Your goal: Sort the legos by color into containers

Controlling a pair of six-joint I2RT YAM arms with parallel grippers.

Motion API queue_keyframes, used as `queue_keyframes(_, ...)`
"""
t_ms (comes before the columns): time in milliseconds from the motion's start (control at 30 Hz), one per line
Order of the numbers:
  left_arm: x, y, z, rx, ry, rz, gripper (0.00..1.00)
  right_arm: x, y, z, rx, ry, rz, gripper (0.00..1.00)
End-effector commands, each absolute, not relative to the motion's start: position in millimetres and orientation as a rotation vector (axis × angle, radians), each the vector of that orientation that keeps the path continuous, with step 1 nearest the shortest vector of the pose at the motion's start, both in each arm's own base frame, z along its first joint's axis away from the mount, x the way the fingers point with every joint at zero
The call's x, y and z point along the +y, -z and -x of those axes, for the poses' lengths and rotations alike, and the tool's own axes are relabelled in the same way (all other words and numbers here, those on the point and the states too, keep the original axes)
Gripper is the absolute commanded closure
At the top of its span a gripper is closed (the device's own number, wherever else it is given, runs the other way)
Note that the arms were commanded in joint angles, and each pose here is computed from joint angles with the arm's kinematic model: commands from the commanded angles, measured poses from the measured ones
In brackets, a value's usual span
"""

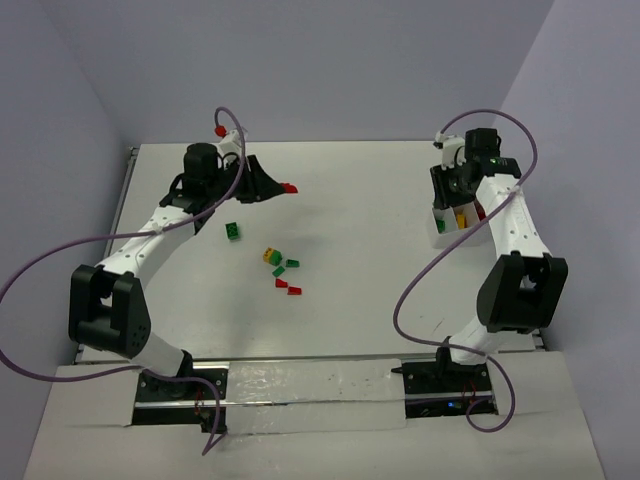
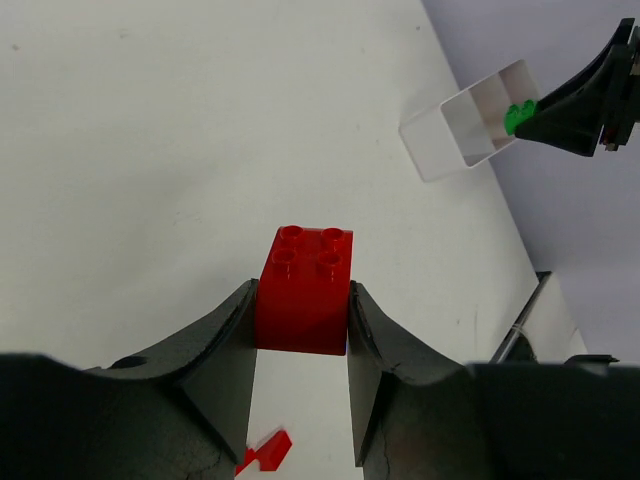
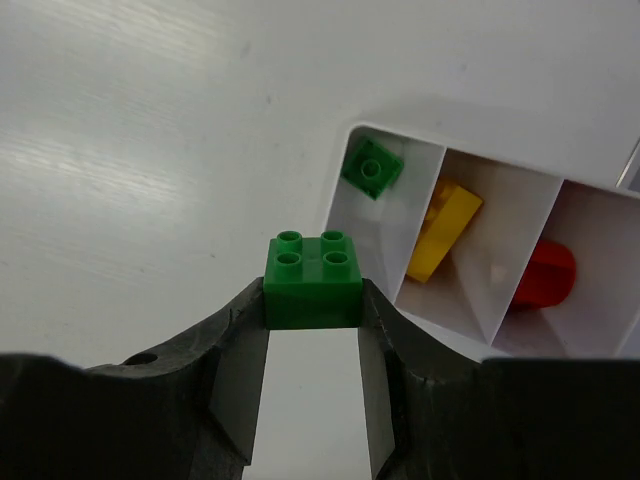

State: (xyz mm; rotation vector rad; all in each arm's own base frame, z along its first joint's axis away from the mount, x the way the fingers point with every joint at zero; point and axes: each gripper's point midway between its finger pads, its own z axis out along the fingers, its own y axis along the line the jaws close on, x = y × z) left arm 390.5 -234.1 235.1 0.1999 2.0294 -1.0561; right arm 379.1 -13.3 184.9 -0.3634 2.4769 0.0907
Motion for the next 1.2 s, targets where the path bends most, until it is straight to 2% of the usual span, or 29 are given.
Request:
queue_keyframes(0,-220,-239,-392,2.032,0.944,-0.257,1.00,-49,-172,-377,2.595,0.158,0.480,1.00)
queue_keyframes(267,-221,-235,-392,2.049,0.949,-0.255,1.00,-57,-142,-385,2.713,0.177,0.460,0.99)
queue_keyframes(600,-225,-230,-396,2.068,0.972,-0.243,1.00,-60,-131,-381,2.768,0.196,0.450,0.86)
queue_keyframes(867,-225,-228,-395,2.076,0.974,-0.244,1.00,-56,-127,-377,2.794,0.186,0.465,0.67)
queue_keyframes(933,-225,-229,-394,2.076,0.975,-0.246,1.00,-54,-125,-375,2.803,0.178,0.474,0.55)
queue_keyframes(1000,-225,-229,-394,2.075,0.975,-0.247,1.00,-53,-126,-375,2.804,0.174,0.477,0.49)
queue_keyframes(1167,-228,-231,-390,2.060,1.002,-0.269,1.00,-43,-141,-376,2.779,0.130,0.472,0.39)
